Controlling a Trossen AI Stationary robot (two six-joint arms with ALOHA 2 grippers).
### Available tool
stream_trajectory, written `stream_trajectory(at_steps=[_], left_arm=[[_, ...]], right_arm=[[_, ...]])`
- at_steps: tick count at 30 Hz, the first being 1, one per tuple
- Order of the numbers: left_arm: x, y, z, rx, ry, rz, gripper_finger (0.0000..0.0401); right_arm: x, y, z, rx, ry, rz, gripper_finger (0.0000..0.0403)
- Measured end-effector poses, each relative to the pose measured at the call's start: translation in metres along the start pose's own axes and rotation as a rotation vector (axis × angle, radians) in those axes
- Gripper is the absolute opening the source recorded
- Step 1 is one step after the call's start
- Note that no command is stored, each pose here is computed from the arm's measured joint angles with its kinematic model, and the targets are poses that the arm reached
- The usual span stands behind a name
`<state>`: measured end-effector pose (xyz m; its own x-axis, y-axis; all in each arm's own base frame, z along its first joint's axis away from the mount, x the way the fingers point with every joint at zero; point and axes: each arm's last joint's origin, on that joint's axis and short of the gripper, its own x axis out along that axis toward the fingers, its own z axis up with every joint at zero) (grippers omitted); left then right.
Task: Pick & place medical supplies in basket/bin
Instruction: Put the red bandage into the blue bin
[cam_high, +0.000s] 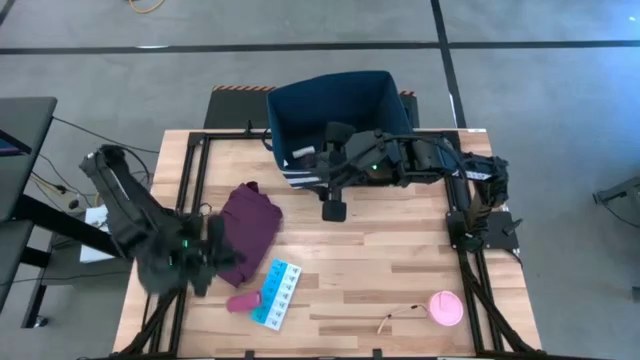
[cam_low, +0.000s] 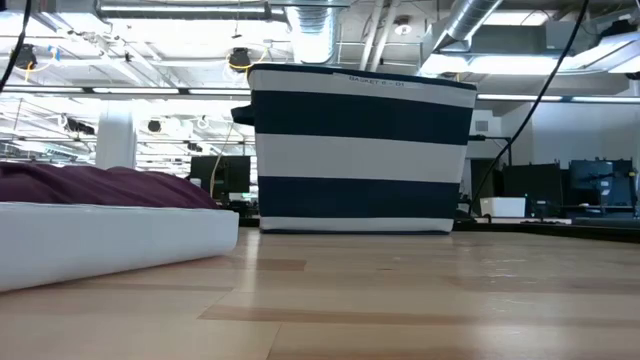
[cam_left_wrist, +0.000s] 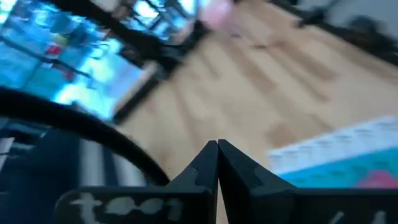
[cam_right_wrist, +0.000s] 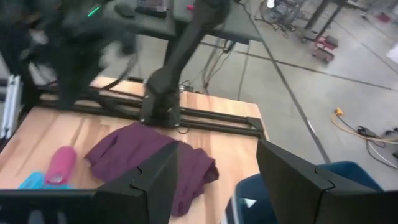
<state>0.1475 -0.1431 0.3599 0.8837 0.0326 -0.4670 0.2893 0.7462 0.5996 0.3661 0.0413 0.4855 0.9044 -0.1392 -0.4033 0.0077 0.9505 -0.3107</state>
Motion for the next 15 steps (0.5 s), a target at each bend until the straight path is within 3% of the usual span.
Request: stream_trajectory(at_steps=[3,7,12,15], left_arm=[[-0.004,0.036,0.002,-0.089,-0.017,0.017,0.0001],[0.004,0.049,-0.01,-0.362,0.002,-0.147,0.0],[0.027,0.022,-0.03,-0.527,0.157,-0.373,0.0009],[0.046,-0.003,-0.043,-0.548,0.305,-0.492,0.0028]], right_arm=[[-0.002,0.009,-0.001,-0.022,0.023,0.028,0.0207],[-0.005,0.019,-0.004,-0.04,0.063,0.06,0.0208],[-0.006,0.022,-0.005,-0.048,0.075,0.07,0.0207],[-0.006,0.022,-0.005,-0.05,0.079,0.069,0.0209]])
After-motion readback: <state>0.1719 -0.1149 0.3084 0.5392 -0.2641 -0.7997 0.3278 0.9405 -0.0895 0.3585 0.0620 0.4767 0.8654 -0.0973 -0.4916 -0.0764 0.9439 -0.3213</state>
